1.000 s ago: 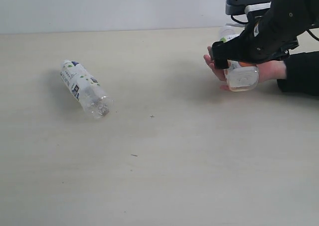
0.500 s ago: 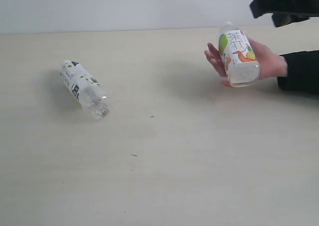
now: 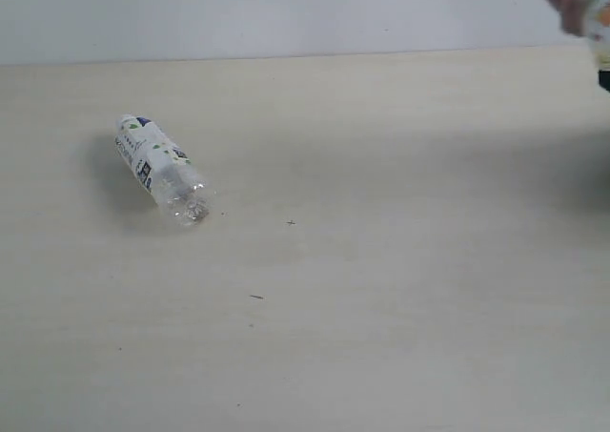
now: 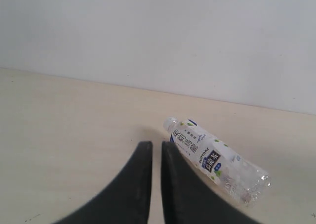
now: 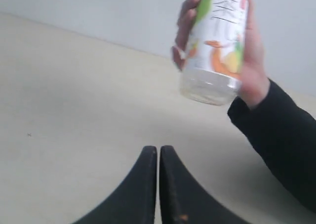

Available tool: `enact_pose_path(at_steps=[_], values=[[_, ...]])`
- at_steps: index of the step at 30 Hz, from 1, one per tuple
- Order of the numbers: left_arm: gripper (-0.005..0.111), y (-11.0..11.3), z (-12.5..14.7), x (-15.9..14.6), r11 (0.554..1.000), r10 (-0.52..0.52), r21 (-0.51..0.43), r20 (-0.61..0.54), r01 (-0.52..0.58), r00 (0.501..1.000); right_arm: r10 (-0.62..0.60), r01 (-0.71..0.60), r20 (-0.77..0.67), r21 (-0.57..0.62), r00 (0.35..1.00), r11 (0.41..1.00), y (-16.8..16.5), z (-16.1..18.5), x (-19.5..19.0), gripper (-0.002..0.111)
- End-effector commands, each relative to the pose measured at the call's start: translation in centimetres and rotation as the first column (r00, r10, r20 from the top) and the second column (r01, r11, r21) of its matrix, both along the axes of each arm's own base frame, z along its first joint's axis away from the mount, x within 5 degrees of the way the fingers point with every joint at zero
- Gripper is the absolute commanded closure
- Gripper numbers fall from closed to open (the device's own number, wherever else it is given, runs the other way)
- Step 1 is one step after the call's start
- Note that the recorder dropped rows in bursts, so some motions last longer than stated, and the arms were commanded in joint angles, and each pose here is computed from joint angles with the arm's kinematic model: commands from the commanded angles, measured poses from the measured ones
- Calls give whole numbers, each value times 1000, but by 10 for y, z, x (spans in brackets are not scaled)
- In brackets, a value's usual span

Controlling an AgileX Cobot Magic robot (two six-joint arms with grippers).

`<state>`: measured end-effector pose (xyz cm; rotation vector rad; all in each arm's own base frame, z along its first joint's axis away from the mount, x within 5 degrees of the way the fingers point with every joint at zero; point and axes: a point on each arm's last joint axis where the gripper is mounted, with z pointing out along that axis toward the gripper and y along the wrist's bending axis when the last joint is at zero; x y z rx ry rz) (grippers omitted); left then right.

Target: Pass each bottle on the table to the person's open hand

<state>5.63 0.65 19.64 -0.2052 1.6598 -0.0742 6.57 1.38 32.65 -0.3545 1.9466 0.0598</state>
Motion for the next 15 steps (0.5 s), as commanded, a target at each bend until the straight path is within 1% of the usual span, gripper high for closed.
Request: enact_pose_path(at_steps=[1, 2, 4, 7, 10, 11, 12, 13, 14, 15], values=[[97, 0, 0, 0, 1000, -7, 1, 6, 7, 1000, -15, -2, 136, 126, 991, 992, -6, -22, -24, 106], [97, 0, 0, 0, 1000, -7, 1, 6, 7, 1000, -28, -1, 165, 169, 986, 986, -7, -23, -29, 106], [97, 0, 0, 0, 1000, -7, 1, 6, 7, 1000, -43, -3, 203, 219, 978, 976, -8, -25, -34, 106], [97, 0, 0, 0, 1000, -7, 1, 6, 7, 1000, -68, 10, 234, 240, 970, 971, -11, -29, -36, 105], [97, 0, 0, 0, 1000, -7, 1, 6, 7, 1000, -101, 34, 195, 322, 976, 946, -11, -33, -35, 105], [97, 0, 0, 0, 1000, -7, 1, 6, 7, 1000, -98, 38, 191, 297, 977, 954, -12, -34, -35, 105], [97, 0, 0, 0, 1000, -7, 1, 6, 7, 1000, -100, 61, 153, 242, 983, 968, -13, -40, -35, 105], [97, 0, 0, 0, 1000, -7, 1, 6, 7, 1000, -102, 66, 149, 234, 984, 970, -14, -41, -35, 105], [97, 0, 0, 0, 1000, -7, 1, 6, 7, 1000, -117, 85, 179, 176, 977, 981, -16, -44, -32, 105], [97, 0, 0, 0, 1000, -7, 1, 6, 7, 1000, -120, 92, 191, 151, 974, 984, -17, -46, -31, 105]])
